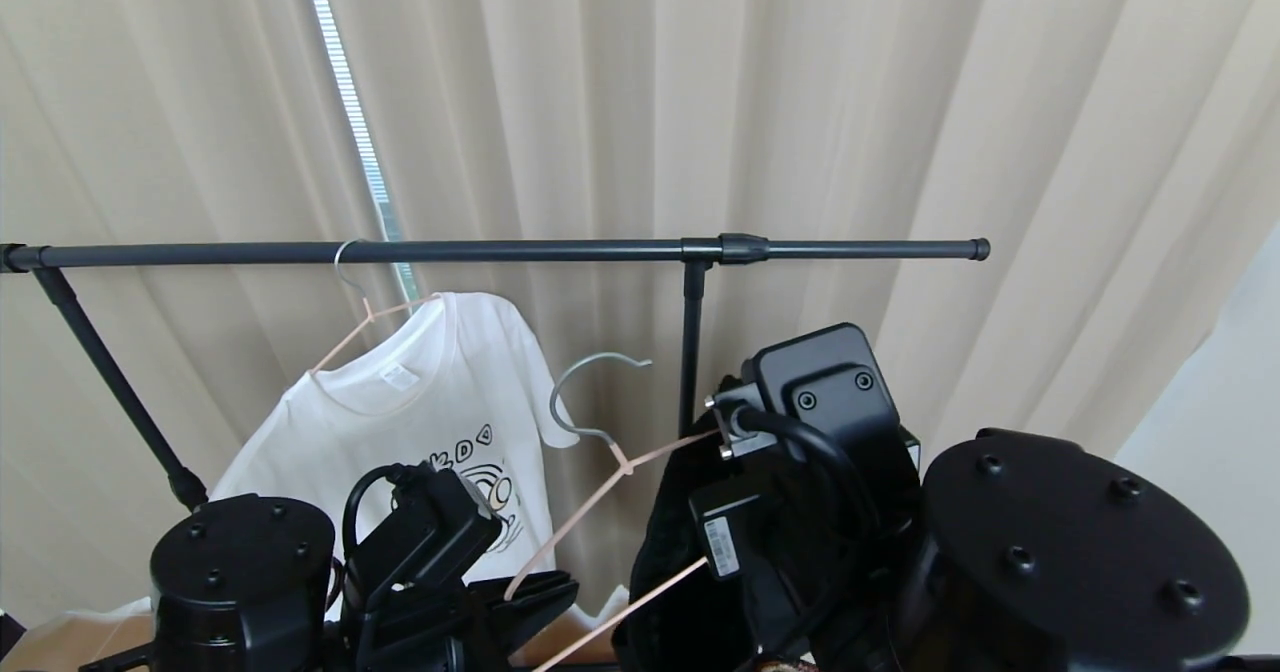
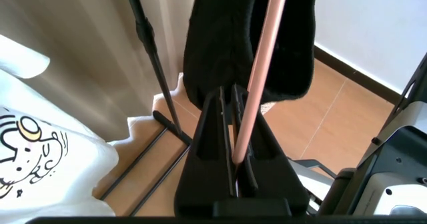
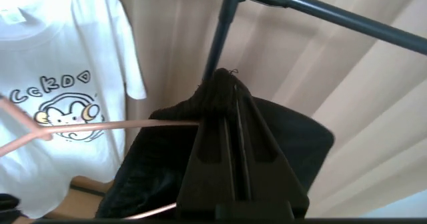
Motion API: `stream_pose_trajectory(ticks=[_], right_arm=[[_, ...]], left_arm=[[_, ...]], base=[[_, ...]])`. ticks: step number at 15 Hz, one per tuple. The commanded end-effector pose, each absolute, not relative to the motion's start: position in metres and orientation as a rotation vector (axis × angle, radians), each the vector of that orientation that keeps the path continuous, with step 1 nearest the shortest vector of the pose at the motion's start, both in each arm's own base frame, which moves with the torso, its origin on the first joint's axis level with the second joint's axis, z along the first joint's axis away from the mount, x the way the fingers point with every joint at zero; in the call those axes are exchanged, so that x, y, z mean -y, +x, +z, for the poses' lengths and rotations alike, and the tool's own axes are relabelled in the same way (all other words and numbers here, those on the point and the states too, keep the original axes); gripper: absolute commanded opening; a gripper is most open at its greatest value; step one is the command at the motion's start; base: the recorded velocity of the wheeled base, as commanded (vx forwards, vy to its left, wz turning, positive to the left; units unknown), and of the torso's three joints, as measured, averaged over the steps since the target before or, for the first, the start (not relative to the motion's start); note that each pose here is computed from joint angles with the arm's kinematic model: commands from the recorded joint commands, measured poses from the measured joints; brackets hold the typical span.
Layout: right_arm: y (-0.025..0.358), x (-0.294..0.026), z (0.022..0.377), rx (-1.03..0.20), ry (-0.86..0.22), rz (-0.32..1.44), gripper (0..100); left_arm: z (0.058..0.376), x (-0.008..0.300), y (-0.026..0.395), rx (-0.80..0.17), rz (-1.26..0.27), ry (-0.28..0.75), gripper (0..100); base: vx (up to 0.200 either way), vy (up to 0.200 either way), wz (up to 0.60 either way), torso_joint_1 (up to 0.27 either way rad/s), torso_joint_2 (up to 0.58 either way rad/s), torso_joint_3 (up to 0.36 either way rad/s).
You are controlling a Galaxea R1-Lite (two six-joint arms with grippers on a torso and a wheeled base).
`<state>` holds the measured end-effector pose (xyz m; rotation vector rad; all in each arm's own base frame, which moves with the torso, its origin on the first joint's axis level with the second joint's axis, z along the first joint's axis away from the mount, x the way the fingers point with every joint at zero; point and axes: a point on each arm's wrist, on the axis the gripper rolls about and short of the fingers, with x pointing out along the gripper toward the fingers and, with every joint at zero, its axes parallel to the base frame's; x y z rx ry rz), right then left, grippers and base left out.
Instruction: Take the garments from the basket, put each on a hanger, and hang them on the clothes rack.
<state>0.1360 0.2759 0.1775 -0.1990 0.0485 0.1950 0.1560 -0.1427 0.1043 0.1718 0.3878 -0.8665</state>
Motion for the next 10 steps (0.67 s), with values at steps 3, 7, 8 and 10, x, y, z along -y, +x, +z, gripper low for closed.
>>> stream_pose_trajectory(ticks=[3, 7, 8, 10], right_arm=[[0.128, -0.286, 0.184, -0.037, -0.134, 0.23, 0], [0.117, -0.298, 0.19, -0.031, -0.041, 0.276, 0], [0.112, -0.3, 0.19, -0.033, -0.026, 0.294, 0], [0.109, -0.299, 0.191, -0.034, -0.014, 0.304, 0]], left_arm=[[0.102, 0.144, 0.155, -0.396, -0.875, 0.176, 0], [0.099, 0.147, 0.154, -0.408, -0.885, 0.183, 0], [0.098, 0.147, 0.154, -0.412, -0.887, 0.183, 0], [0.098, 0.148, 0.155, -0.405, -0.885, 0.182, 0]], base=[[0.0, 0.0, 0.0, 0.0, 0.0, 0.0], [0.0, 0.0, 0.0, 0.0, 0.0, 0.0], [0.0, 0.0, 0.0, 0.0, 0.0, 0.0], [0.0, 0.0, 0.0, 0.0, 0.0, 0.0]])
